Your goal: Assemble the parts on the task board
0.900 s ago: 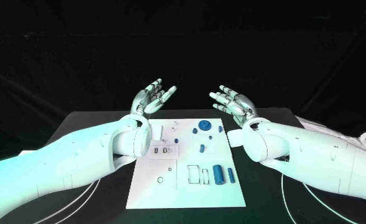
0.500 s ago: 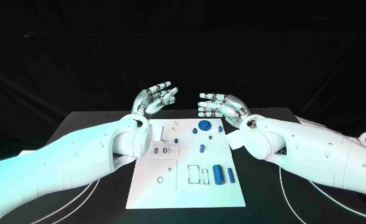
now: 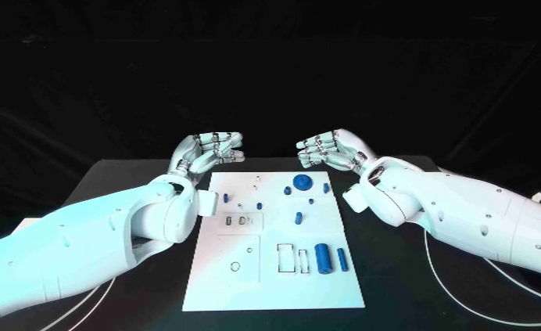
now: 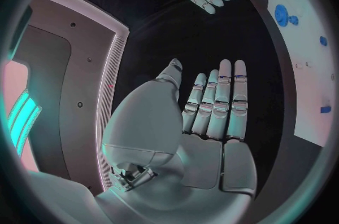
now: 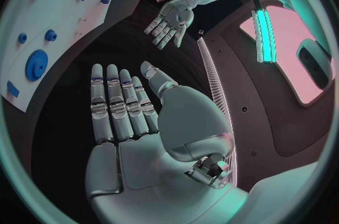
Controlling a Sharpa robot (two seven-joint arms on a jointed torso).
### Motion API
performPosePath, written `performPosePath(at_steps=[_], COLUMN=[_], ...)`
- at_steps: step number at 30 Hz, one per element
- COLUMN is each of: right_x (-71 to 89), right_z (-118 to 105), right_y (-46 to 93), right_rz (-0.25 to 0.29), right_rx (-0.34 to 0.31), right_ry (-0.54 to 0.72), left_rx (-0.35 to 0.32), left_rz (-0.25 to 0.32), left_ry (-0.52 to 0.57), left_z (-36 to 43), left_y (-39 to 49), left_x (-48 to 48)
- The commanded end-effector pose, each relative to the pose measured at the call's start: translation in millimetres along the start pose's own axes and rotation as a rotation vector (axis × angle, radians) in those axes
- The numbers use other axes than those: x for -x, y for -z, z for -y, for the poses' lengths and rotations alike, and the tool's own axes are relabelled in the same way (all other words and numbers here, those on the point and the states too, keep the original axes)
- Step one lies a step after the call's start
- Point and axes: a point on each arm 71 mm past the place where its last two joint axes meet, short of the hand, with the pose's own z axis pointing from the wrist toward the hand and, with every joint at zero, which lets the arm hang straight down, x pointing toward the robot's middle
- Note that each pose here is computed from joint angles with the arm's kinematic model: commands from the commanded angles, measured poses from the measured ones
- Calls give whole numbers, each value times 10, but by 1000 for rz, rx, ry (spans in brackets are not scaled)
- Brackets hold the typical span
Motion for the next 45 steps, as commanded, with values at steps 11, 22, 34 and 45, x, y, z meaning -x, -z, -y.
performPosePath(at_steps=[11,22,34,45], right_x=[136,128,28,-67], right_z=[-127,-319,-441,-436], right_y=[-148,-294,-378,-437], right_rz=[-105,-185,-248,-303], right_rx=[4,-25,-16,-19], right_ry=[538,934,1115,1161], left_rx=[59,83,83,84], left_rz=[-112,-160,-186,-199], left_ry=[121,164,180,187], left_z=[195,292,345,374], left_y=[223,342,400,419], left_x=[-158,-326,-396,-412])
